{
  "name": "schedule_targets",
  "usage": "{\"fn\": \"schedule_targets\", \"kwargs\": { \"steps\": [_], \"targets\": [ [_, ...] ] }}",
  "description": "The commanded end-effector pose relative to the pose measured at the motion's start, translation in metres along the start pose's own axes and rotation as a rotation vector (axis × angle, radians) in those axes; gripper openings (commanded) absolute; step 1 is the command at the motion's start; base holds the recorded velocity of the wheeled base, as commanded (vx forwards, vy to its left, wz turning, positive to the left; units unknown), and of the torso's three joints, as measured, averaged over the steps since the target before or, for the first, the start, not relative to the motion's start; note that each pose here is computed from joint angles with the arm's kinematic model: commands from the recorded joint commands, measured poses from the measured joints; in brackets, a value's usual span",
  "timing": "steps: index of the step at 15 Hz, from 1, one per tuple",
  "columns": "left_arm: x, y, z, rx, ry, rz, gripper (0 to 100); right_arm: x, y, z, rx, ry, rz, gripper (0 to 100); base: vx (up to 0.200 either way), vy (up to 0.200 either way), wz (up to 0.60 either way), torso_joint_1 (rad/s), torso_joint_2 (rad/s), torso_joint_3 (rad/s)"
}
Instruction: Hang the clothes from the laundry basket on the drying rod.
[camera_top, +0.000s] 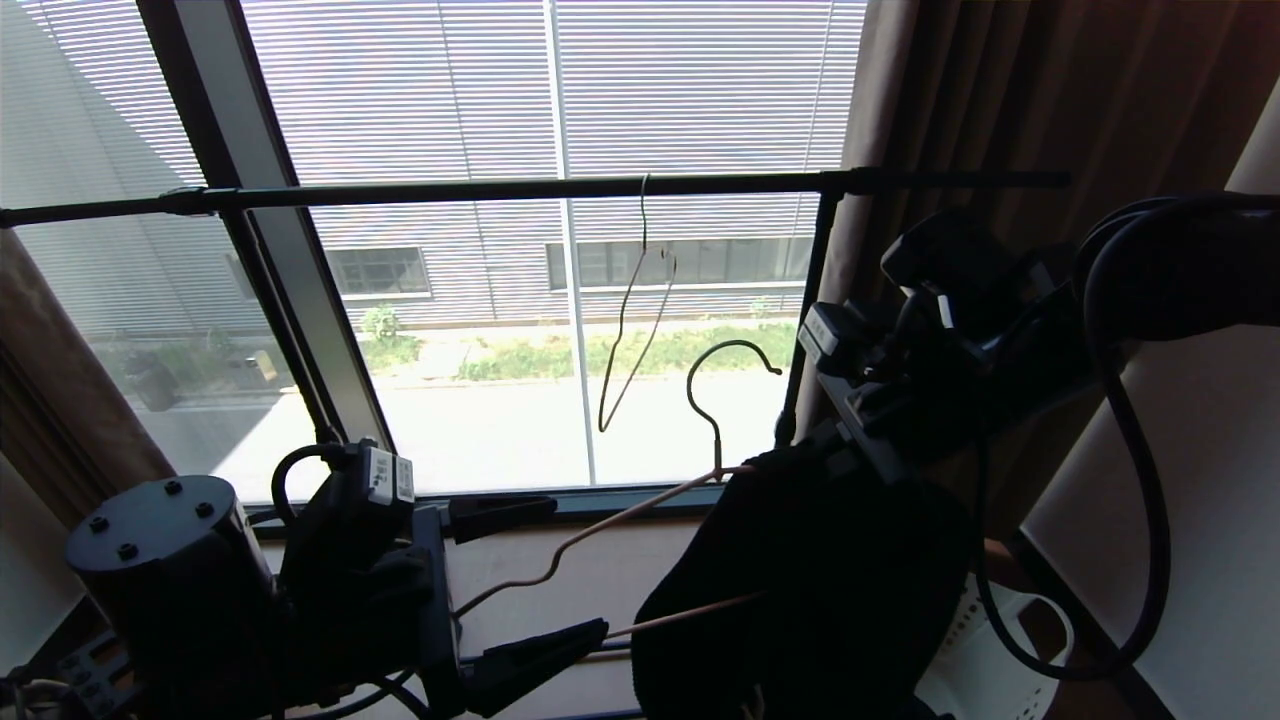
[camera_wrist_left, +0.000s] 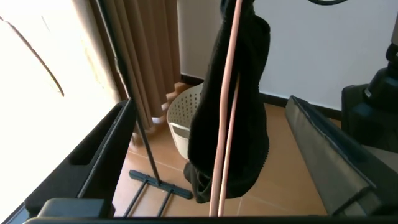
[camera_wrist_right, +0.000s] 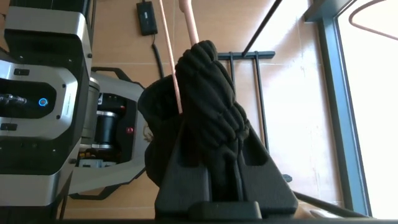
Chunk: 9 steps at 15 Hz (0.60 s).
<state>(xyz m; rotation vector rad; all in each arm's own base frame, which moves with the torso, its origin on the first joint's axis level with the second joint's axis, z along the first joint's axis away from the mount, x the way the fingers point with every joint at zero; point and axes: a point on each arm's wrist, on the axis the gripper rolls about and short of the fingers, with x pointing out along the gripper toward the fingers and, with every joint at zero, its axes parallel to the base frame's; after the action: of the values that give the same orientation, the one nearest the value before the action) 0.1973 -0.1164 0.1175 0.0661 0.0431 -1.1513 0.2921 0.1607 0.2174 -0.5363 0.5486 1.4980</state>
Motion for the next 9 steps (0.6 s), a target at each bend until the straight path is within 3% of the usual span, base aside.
{"fn": "schedule_targets", "kwargs": {
  "steps": [1, 5, 6, 9],
  "targets": [
    [-0.007, 0.005, 0.007, 0.021, -0.028, 0.038, 100, -0.001, 0.001, 0.001, 0.0, -0.002, -0.003, 0, 0.0, 0.0, 0.0, 0.0, 0.0, 0.0],
    [-0.039, -0.002, 0.025, 0.048, -0.081, 0.117, 100, -0.006, 0.001, 0.007, 0.074, -0.017, -0.021, 0, 0.0, 0.0, 0.0, 0.0, 0.0, 0.0],
    [-0.049, -0.005, 0.029, 0.016, -0.087, 0.14, 100, -0.011, 0.0, 0.01, 0.119, -0.03, -0.035, 0, 0.0, 0.0, 0.0, 0.0, 0.0, 0.0],
    [-0.068, -0.006, 0.027, -0.095, -0.071, 0.211, 100, -0.026, 0.0, 0.012, 0.14, -0.086, -0.044, 0, 0.0, 0.0, 0.0, 0.0, 0.0, 0.0]
  ]
}}
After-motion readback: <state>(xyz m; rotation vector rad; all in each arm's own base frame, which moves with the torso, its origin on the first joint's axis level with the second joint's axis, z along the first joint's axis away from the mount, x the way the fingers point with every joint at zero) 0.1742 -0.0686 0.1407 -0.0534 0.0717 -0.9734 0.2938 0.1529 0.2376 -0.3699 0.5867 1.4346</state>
